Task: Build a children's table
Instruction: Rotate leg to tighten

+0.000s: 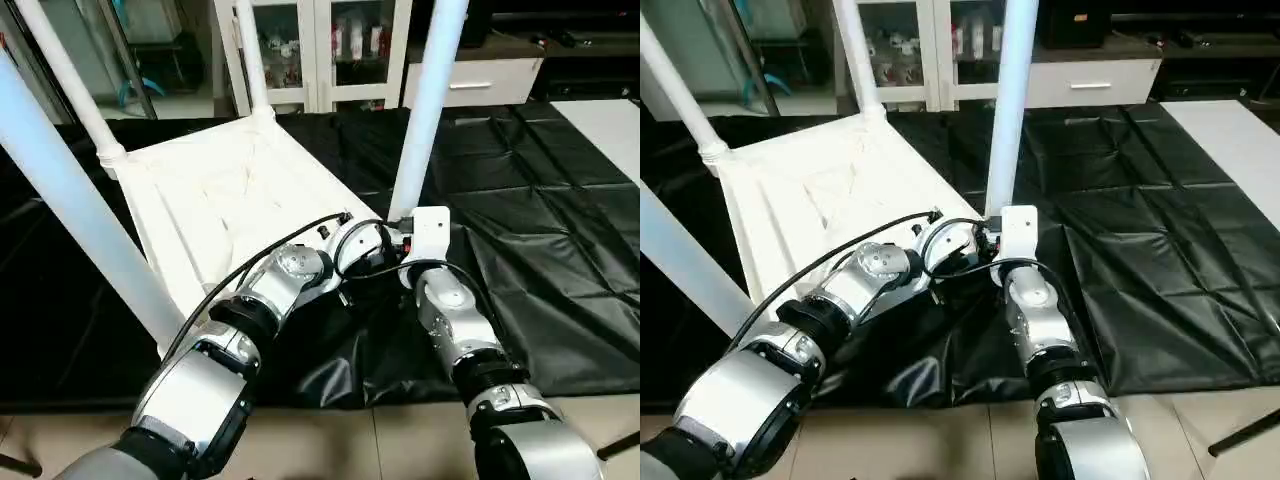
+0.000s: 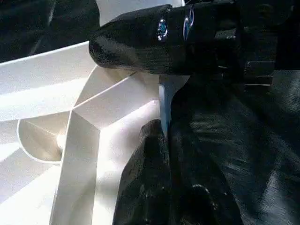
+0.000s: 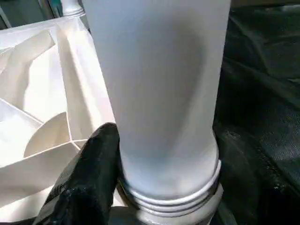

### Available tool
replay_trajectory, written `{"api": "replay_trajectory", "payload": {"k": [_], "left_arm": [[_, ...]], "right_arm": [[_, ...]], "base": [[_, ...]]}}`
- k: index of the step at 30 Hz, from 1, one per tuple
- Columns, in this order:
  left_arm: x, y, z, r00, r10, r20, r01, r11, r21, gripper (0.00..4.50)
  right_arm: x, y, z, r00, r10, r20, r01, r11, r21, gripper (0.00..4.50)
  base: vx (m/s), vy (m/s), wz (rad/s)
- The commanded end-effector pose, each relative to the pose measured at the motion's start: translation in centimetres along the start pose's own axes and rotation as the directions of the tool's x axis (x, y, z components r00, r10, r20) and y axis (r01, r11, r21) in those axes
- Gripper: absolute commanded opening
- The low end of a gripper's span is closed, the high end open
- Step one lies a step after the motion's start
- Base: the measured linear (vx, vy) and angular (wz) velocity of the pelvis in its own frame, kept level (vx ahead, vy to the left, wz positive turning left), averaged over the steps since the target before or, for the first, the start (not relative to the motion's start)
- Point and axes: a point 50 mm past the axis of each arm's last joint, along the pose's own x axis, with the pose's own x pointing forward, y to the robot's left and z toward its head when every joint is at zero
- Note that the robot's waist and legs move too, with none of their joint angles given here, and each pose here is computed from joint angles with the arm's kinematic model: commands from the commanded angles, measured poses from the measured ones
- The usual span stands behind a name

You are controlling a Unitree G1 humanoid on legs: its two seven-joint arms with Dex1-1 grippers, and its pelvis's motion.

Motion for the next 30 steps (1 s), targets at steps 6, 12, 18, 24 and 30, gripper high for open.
{"api": "replay_trajectory", "payload": {"k": [6,12,18,24,30], "left_arm": [[-0.7,0.6,-1.7,0.999,0.0,-0.04,0.0,1.0,0.003,0.0],[-2.0,-0.2,-3.6,0.972,-0.228,-0.054,0.229,0.973,0.009,0.0],[-3.7,-1.2,-5.0,0.892,-0.449,-0.045,0.45,0.893,0.014,0.0],[-5.5,-2.3,-5.8,0.761,-0.644,-0.073,0.645,0.764,-0.007,0.0],[-5.5,-2.3,-5.8,0.77,-0.629,-0.104,0.633,0.774,0.003,0.0]], "right_arm": [[-0.6,0.7,0.7,0.976,0.214,0.043,-0.209,0.974,-0.091,3.77],[-2.9,-1.9,2.2,0.831,0.555,-0.043,-0.549,0.804,-0.229,4.22],[-5.2,-3.7,3.0,0.687,0.712,-0.145,-0.723,0.651,-0.233,4.22],[-6.8,-4.5,3.4,0.561,0.793,-0.238,-0.827,0.522,-0.21,4.22],[-6.9,-3.6,2.8,0.453,0.834,-0.314,-0.892,0.426,-0.155,4.22]], "base": [[0.019,0.0,0.01],[0.0,0.0,0.0],[0.0,0.0,0.0],[0.0,0.0,0.0],[0.0,0.0,0.0]]}}
